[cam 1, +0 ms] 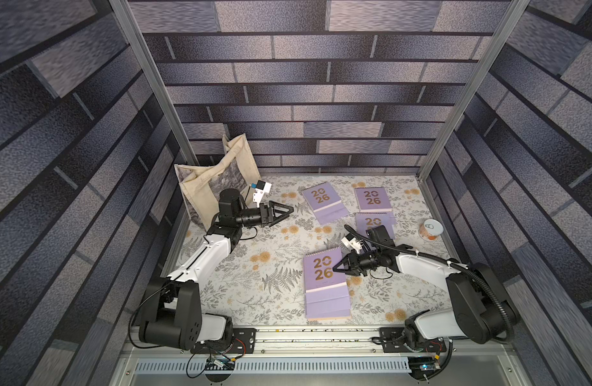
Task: Stack the calendars
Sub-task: Place the calendar at the calendar.
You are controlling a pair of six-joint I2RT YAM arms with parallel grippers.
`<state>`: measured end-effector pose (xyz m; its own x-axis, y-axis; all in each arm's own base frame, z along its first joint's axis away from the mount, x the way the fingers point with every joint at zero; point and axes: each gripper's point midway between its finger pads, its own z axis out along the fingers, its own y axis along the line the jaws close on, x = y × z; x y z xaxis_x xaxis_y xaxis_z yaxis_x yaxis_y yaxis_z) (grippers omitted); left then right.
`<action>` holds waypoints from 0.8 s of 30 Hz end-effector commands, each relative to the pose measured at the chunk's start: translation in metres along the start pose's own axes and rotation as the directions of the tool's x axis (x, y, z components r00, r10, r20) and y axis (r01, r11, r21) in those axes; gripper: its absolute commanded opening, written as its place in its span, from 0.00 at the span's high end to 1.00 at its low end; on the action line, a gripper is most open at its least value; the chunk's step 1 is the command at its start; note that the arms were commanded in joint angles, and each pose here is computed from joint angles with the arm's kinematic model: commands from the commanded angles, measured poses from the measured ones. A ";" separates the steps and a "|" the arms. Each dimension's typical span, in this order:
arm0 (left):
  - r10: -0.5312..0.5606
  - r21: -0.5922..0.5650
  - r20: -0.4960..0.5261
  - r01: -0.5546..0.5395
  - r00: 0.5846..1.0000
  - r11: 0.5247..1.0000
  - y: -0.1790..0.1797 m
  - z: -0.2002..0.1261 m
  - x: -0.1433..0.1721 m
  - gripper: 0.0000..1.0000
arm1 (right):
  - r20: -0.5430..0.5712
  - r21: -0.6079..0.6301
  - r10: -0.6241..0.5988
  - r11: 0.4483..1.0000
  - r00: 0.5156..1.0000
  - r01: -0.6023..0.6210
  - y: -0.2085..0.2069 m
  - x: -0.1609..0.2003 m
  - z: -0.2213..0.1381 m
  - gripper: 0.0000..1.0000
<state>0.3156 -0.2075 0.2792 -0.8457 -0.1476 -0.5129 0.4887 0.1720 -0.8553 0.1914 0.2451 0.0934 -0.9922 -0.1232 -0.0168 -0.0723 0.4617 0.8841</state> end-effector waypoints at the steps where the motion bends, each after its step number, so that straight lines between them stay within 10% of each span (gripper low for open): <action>1: 0.019 0.013 -0.005 -0.019 1.000 1.000 -0.002 0.003 -0.001 0.07 | -0.015 -0.028 -0.020 0.999 1.000 0.019 0.004 0.004 0.003 1.00; 24: 0.012 0.020 -0.023 -0.011 1.000 1.000 0.002 0.010 0.000 0.07 | -0.015 0.069 0.029 0.997 0.999 -0.028 -0.017 0.007 0.008 0.93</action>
<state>0.3176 -0.2151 0.2691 -0.8619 -0.1303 -0.4900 0.4682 0.1664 -0.8678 0.1890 0.2479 0.0861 -0.9906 -0.1356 -0.0202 -0.0826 0.4720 0.8777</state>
